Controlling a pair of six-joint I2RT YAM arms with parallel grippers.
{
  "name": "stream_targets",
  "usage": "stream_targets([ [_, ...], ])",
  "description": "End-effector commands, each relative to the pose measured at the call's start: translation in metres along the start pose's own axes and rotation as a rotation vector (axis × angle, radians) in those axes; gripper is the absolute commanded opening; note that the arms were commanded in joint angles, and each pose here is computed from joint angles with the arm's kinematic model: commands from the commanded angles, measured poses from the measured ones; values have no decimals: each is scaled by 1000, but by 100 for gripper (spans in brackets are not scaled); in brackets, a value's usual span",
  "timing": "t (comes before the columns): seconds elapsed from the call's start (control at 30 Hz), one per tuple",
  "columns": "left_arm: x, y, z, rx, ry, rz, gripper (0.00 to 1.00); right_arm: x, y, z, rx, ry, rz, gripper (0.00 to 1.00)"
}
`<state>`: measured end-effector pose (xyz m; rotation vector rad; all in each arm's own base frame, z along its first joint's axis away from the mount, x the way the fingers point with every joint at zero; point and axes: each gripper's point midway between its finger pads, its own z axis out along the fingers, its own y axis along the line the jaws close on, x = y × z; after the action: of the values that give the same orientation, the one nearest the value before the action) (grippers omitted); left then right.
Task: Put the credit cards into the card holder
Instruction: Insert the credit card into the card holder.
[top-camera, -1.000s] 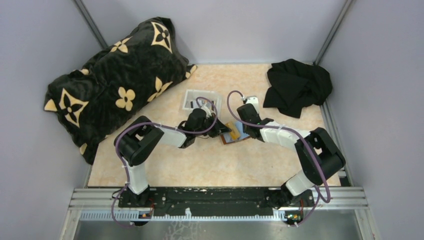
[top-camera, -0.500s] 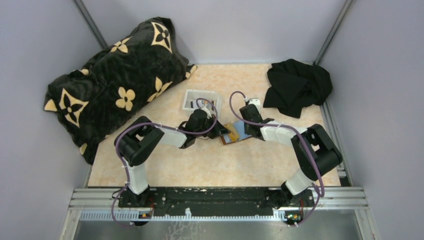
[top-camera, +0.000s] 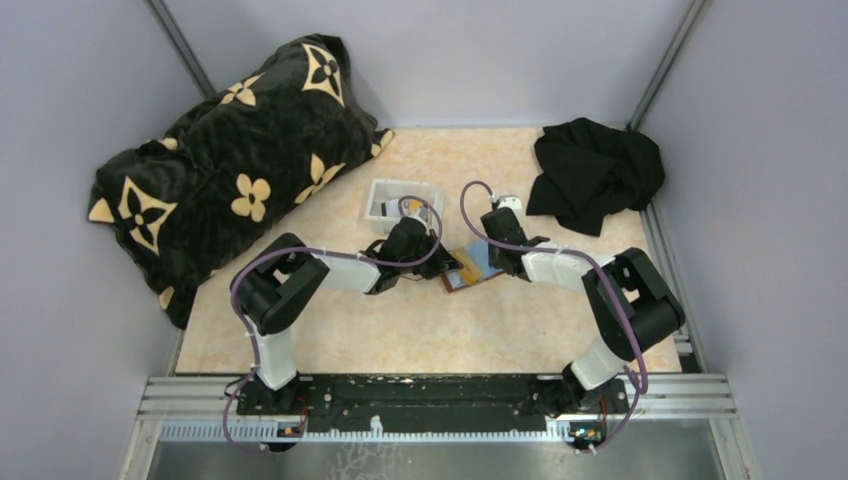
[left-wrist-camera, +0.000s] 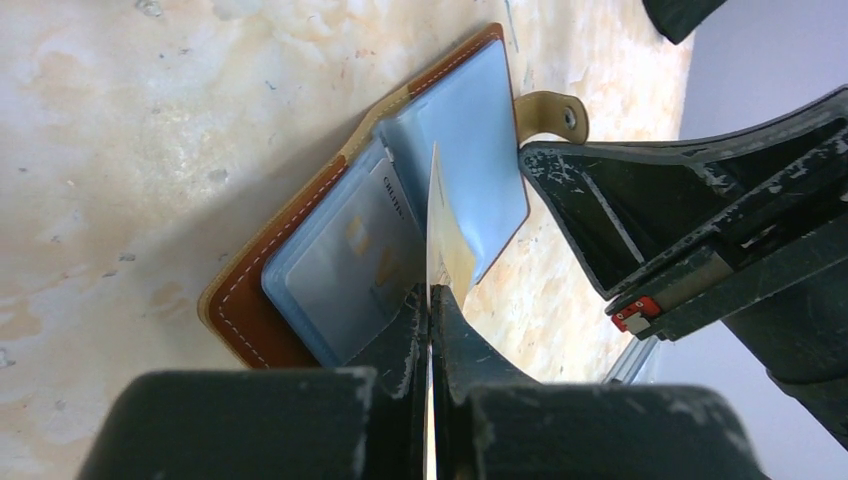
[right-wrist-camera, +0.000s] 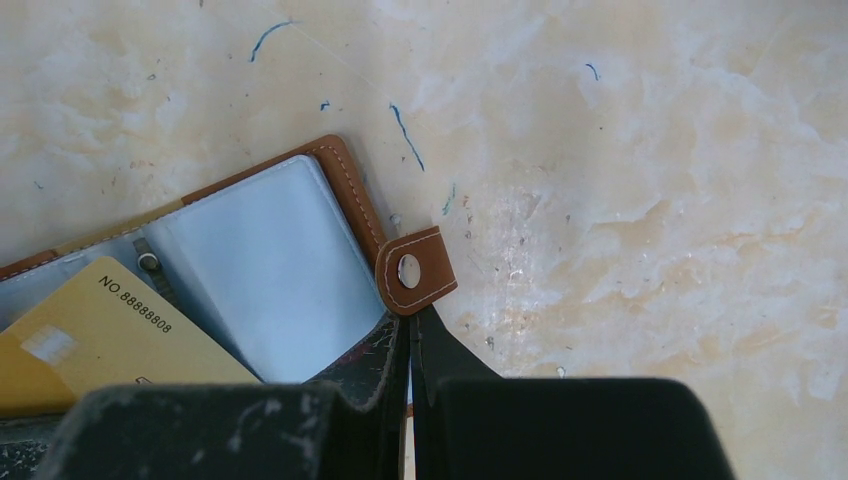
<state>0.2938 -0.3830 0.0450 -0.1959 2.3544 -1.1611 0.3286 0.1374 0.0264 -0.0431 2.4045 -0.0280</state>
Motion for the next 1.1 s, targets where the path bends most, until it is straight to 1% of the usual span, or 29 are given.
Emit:
stream_targets([
  [0.0,0,10,-2,-89,-20,14,0,5,1,4,-19,7,23,0],
  [0.33,-3,25,-4,-192,-37,-11,0,8,0,7,-22,15,23,0],
  [0.57,-10,35,-10,-256,-66,17,0,8,-1,8,-21,17,23,0],
  [0.77,-7,34,-4,-243,-42,25,0,9,-1,8,-21,20,24,0],
  [0.97,2,15,9,-121,15,41,0,8,0,8,-25,22,23,0],
  [1.07,11,15,13,-108,56,26,0,8,1,9,-24,23,22,0],
])
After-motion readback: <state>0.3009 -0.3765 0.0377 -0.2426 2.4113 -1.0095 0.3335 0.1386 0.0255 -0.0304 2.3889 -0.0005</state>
